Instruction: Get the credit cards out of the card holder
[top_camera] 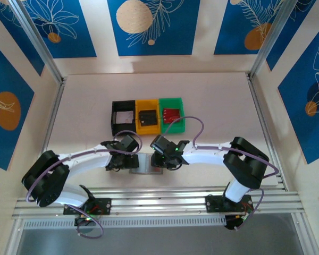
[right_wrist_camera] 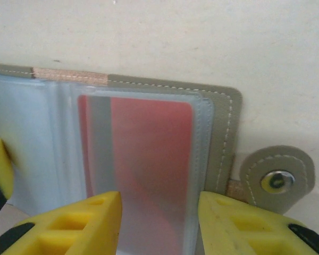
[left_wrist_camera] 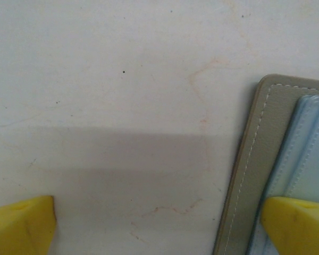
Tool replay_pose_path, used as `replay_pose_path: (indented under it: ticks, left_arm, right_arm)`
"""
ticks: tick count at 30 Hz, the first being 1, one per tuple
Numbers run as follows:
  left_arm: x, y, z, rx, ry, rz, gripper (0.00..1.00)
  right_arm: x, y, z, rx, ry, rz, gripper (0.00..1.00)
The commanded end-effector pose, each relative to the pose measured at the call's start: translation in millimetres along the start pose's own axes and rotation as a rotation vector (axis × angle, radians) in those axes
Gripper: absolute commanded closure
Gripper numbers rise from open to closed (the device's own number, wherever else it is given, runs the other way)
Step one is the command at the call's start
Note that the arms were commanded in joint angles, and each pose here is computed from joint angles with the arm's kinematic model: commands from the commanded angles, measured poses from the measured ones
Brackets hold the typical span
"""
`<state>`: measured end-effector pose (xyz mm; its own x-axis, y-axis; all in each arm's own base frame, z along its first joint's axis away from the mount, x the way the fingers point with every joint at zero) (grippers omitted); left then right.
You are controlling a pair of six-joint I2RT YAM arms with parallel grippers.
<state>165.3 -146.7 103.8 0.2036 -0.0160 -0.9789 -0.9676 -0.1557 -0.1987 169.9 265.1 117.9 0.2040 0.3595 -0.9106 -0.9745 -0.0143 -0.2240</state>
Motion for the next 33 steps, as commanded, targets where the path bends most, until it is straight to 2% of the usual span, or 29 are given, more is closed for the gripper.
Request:
replay_pose_path:
  ticks: [1,10,13,33]
  left_arm:
    - [30.7,28.1,-16.3,0.040,0.145,0.200,0.00]
    - [32.0,29.1,-17.2,0.042,0.144,0.203,0.00]
    - [32.7,29.6,-17.6,0.043,0.142,0.205,0.00]
    - [35.8,32.5,-19.0,0.049,0.141,0.213,0.00]
  right_arm:
    - [-5.9,-1.3,-7.1,-0.006,0.042,0.005,0.57]
    - [1.3,0.3,-6.9,-0.009,0.031,0.032,0.58]
    - [3.8,1.0,-5.7,-0.013,0.022,0.040,0.64]
    - [0.0,-0.4,-0.4,-0.027,0.009,0.035,0.73]
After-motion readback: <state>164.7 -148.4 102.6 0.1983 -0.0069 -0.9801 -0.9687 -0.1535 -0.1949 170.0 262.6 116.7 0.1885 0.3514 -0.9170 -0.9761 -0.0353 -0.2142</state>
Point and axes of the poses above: each hand's point on the last joint's axis, 136 mm out from that joint toward the fingers, its own x axis out along the fingers, its own z axis along the line the jaws close on, y = z × x, the point moved 10 cm from there along -x, back along the fingers, and after that the axes turned 4 degrees about -x, right-handed, at the moved point
